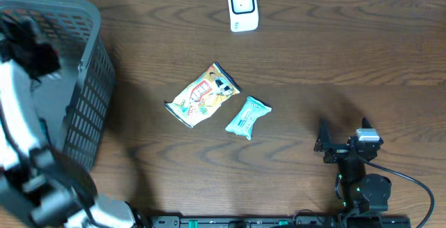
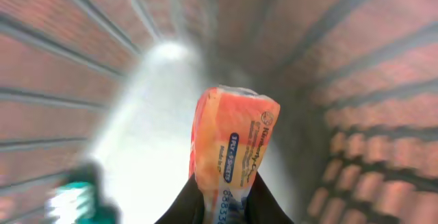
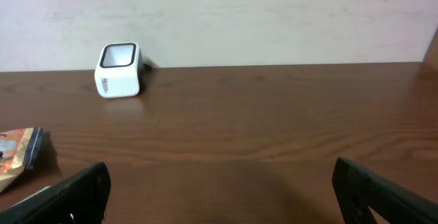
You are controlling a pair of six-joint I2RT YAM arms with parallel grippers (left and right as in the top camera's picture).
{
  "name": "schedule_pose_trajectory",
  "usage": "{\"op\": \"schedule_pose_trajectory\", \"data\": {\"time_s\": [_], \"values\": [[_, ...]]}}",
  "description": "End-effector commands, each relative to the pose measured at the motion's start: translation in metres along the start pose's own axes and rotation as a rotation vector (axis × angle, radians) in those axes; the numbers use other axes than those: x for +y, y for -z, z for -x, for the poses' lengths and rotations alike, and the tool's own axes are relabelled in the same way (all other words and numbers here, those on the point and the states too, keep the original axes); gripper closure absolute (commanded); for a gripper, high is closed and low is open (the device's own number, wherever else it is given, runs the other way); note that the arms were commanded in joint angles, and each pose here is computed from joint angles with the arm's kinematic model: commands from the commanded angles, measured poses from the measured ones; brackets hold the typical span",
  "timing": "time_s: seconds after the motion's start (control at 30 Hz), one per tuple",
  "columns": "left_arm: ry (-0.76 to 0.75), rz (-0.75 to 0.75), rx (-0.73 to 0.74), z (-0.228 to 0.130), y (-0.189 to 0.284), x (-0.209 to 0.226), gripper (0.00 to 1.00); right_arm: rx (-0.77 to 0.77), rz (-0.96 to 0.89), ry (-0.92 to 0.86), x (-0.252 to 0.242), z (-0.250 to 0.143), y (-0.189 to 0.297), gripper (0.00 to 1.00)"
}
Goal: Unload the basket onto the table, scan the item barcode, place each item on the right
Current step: 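Lower the left gripper into the basket and grasp the orange box, then lift the orange box out and carry it right of the wipes pack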
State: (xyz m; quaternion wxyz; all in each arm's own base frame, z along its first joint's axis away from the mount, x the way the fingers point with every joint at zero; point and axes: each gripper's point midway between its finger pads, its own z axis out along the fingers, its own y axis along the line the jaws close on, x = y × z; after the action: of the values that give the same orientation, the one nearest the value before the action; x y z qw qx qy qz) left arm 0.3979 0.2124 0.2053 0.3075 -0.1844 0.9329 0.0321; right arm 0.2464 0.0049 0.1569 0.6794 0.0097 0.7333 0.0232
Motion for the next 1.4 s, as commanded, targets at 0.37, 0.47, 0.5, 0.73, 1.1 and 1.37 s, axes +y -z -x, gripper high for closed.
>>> {"op": "schedule_pose_trajectory", "data": {"time_s": [0.37, 0.47, 0.5, 0.73, 1.1, 1.37], "values": [[0.120, -0.271, -0.637, 0.054, 0.260, -0.079, 0.93, -0.001, -0.015, 0.011, -0.003, 0.000, 0.000, 0.01], [0.028, -0.403, -0.662, 0.044, 0.285, -0.114, 0.93, -0.001, -0.015, 0.010, -0.003, 0.000, 0.000, 0.01], [-0.022, -0.451, -0.665, 0.039, 0.292, -0.127, 0.93, -0.001, -0.015, 0.010, -0.003, 0.000, 0.000, 0.01], [-0.415, -0.864, -0.615, -0.010, 0.325, -0.223, 0.93, -0.001, -0.015, 0.010, -0.003, 0.000, 0.000, 0.01], [-0.709, -1.094, -0.287, -0.098, 0.275, -0.302, 0.93, -0.001, -0.015, 0.010, -0.003, 0.000, 0.000, 0.01], [-0.813, -1.232, 0.047, -0.163, 0.201, -0.380, 0.93, -0.001, -0.015, 0.011, -0.003, 0.000, 0.000, 0.01]]}}
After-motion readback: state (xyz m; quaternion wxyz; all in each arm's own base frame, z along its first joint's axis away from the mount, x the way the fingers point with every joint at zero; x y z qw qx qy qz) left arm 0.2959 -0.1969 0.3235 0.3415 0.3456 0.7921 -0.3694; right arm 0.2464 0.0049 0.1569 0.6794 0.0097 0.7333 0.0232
